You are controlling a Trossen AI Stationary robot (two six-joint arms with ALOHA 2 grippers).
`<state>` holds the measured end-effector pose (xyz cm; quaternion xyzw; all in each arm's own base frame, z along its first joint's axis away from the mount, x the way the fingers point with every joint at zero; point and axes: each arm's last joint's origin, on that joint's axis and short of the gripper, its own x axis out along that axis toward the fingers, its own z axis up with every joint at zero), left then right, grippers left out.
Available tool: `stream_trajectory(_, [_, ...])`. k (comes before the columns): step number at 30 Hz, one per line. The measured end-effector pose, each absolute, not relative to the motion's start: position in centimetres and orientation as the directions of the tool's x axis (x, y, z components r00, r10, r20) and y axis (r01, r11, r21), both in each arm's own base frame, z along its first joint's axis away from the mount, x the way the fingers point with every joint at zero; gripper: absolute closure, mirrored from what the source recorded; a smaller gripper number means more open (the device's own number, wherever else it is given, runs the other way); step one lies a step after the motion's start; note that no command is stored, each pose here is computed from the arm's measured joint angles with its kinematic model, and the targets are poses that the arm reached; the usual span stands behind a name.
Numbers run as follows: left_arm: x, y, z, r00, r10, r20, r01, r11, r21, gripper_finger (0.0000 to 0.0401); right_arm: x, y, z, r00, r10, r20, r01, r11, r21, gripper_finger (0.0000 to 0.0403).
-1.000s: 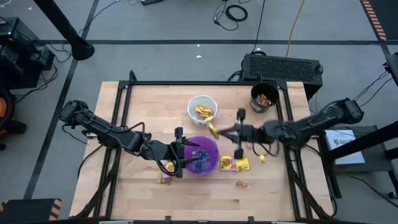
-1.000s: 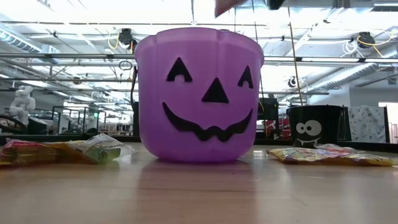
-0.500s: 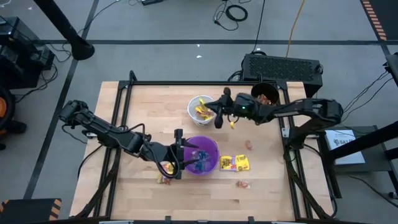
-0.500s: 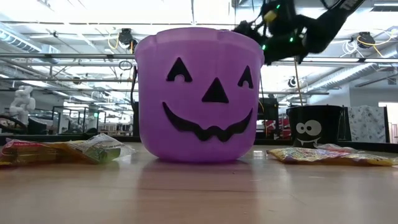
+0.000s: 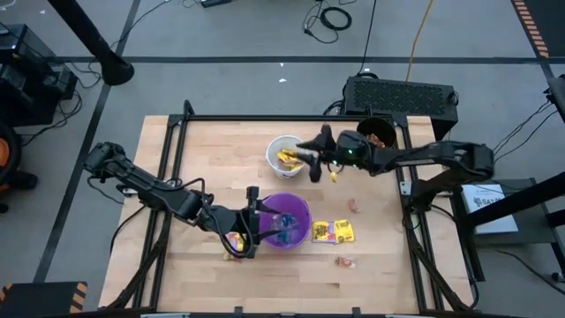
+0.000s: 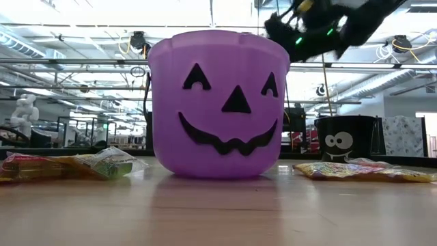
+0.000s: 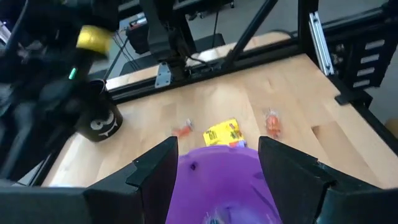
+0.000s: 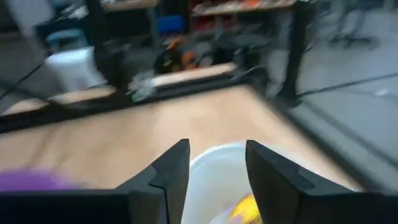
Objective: Sort candy by brand, put in halloween buckets
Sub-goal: Put the blue gummy into the black bucket
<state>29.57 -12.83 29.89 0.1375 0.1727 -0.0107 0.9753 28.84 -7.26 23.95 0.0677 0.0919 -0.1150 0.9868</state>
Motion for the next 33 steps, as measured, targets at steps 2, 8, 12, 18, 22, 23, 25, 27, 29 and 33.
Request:
stream_trajectory(2, [29.2,-12.9,29.9,0.932,0.03,-0.362,0.076,0.958,0.275,0.0171,27.7,-5.1,24.6,0.948,-0.157,-0.278,0.195,0.974,0.113,0.0247])
stream_trajectory(8, [28.2,-13.1,29.7,0.908,0.058,-0.415,0.065,0.959,0.277,0.0171,24.2,2.3,25.0,0.864,-0.098,-0.494,0.163,0.982,0.091,0.0252])
stream_trajectory(12, [27.9,-12.9,29.4,0.893,0.085,-0.442,0.039,0.964,0.264,0.0171,22.7,6.3,24.9,0.853,-0.035,-0.521,0.118,0.985,0.127,0.026])
stream_trajectory(18, [27.6,-12.8,28.9,0.864,0.1,-0.493,0.005,0.978,0.208,0.0171,21.1,10.3,23.0,0.763,0.033,-0.645,0.132,0.97,0.205,0.0266])
stream_trajectory(22, [27.4,-12.8,28.6,0.85,0.103,-0.517,-0.013,0.985,0.175,0.0171,20.0,12.0,20.7,0.646,0.014,-0.763,0.21,0.958,0.195,0.0266])
stream_trajectory(23, [27.3,-12.9,28.6,0.847,0.102,-0.523,-0.015,0.986,0.167,0.0171,19.8,12.4,20.1,0.617,-0.002,-0.787,0.231,0.956,0.179,0.0266])
stream_trajectory(25, [27.0,-13.2,28.4,0.837,0.095,-0.54,-0.015,0.989,0.15,0.0171,19.6,13.1,18.9,0.572,-0.023,-0.82,0.259,0.954,0.153,0.0266])
stream_trajectory(27, [26.5,-13.6,28.0,0.814,0.092,-0.573,-0.023,0.992,0.127,0.0171,19.4,13.8,17.9,0.536,-0.031,-0.843,0.268,0.954,0.135,0.0266])
stream_trajectory(29, [25.8,-14.0,27.6,0.785,0.09,-0.613,-0.037,0.994,0.099,0.0171,19.2,14.3,17.2,0.51,-0.034,-0.86,0.271,0.955,0.123,0.0266])
stream_trajectory(33, [23.9,-15.4,26.7,0.716,0.081,-0.694,-0.086,0.996,0.027,0.0171,18.5,15.2,17.0,0.491,-0.009,-0.871,0.276,0.95,0.145,0.0266])
